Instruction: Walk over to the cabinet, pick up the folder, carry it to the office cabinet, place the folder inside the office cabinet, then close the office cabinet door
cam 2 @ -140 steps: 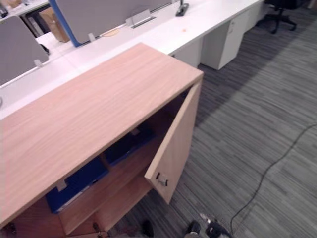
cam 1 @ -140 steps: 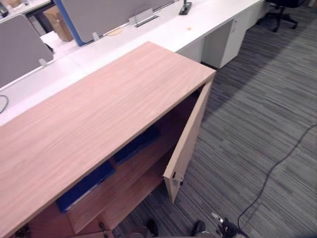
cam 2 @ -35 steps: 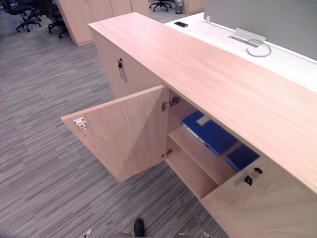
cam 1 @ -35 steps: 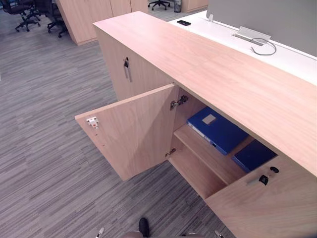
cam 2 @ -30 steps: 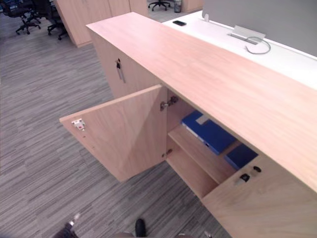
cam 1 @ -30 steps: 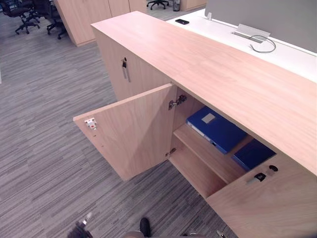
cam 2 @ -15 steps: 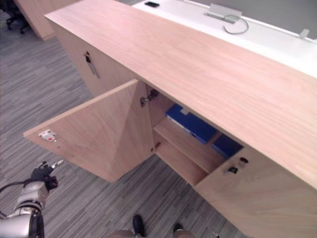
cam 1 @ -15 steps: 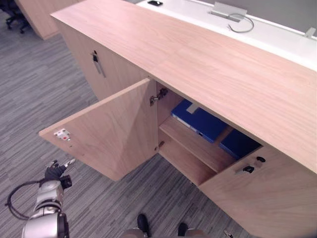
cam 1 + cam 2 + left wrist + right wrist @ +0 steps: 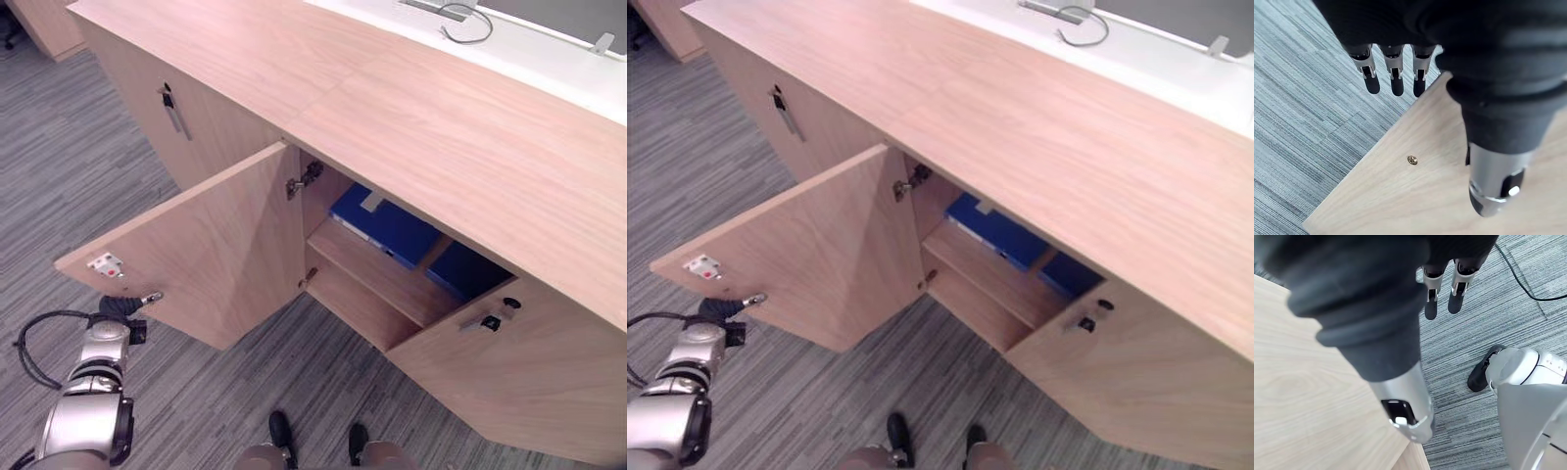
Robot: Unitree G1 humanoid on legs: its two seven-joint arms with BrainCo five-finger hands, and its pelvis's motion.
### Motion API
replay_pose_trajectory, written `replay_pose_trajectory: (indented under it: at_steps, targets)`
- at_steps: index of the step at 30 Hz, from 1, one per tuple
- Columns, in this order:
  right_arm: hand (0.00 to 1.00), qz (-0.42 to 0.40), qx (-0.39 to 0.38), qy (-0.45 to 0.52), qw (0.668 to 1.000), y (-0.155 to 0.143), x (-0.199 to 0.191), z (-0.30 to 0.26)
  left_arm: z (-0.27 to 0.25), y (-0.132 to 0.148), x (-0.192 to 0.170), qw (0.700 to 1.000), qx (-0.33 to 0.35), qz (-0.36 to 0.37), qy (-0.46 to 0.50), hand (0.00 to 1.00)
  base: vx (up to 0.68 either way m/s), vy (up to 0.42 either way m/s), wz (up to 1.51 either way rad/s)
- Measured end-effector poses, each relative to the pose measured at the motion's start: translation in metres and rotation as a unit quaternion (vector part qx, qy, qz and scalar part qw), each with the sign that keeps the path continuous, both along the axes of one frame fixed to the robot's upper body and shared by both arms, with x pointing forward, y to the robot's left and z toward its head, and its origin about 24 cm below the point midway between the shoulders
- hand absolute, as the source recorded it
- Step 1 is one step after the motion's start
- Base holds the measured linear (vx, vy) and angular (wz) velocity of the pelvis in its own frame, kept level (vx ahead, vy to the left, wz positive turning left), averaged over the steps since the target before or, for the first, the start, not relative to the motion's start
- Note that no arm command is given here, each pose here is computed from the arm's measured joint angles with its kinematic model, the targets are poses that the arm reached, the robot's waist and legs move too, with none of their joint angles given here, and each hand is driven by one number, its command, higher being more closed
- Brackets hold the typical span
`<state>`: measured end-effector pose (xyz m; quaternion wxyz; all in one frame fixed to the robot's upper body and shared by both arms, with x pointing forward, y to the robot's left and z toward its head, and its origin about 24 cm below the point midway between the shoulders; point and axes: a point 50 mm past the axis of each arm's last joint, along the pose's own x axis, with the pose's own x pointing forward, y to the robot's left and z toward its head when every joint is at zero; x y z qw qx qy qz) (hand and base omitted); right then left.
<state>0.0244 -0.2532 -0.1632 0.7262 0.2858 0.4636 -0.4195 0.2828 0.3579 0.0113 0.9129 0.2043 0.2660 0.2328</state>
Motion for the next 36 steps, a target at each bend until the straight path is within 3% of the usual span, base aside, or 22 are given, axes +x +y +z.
replay_pose_trajectory:
  at_steps: [9,15,19,25,27,36]
  targets:
    - [0.00,0.042,-0.001,0.015,0.999,0.004,0.000,-0.001,0.009,-0.032,0.018,0.993,0.062,-0.094,-0.024,0.00,-0.13,0.035,0.13]
    - [0.00,0.079,-0.003,0.026,0.997,0.008,0.005,-0.002,-0.044,-0.082,-0.015,0.983,0.033,-0.179,0.025,0.00,-0.04,0.040,0.13]
    - [0.00,0.092,-0.002,0.026,0.995,0.014,0.011,-0.003,-0.093,-0.132,-0.060,0.955,-0.031,-0.276,0.106,0.00,0.01,0.070,0.00]
    - [0.00,0.117,0.005,0.019,0.993,0.022,0.023,-0.004,-0.119,-0.220,-0.097,0.890,-0.167,-0.404,0.132,0.00,0.00,0.042,-0.27]
    - [0.00,0.126,0.003,0.025,0.992,0.022,0.022,-0.004,-0.119,-0.234,-0.100,0.880,-0.192,-0.414,0.128,0.00,0.00,0.006,-0.18]
    - [0.00,0.120,0.010,0.036,0.992,0.024,0.018,-0.006,-0.120,-0.229,-0.104,0.890,-0.222,-0.381,0.119,0.00,0.01,-0.025,-0.24]
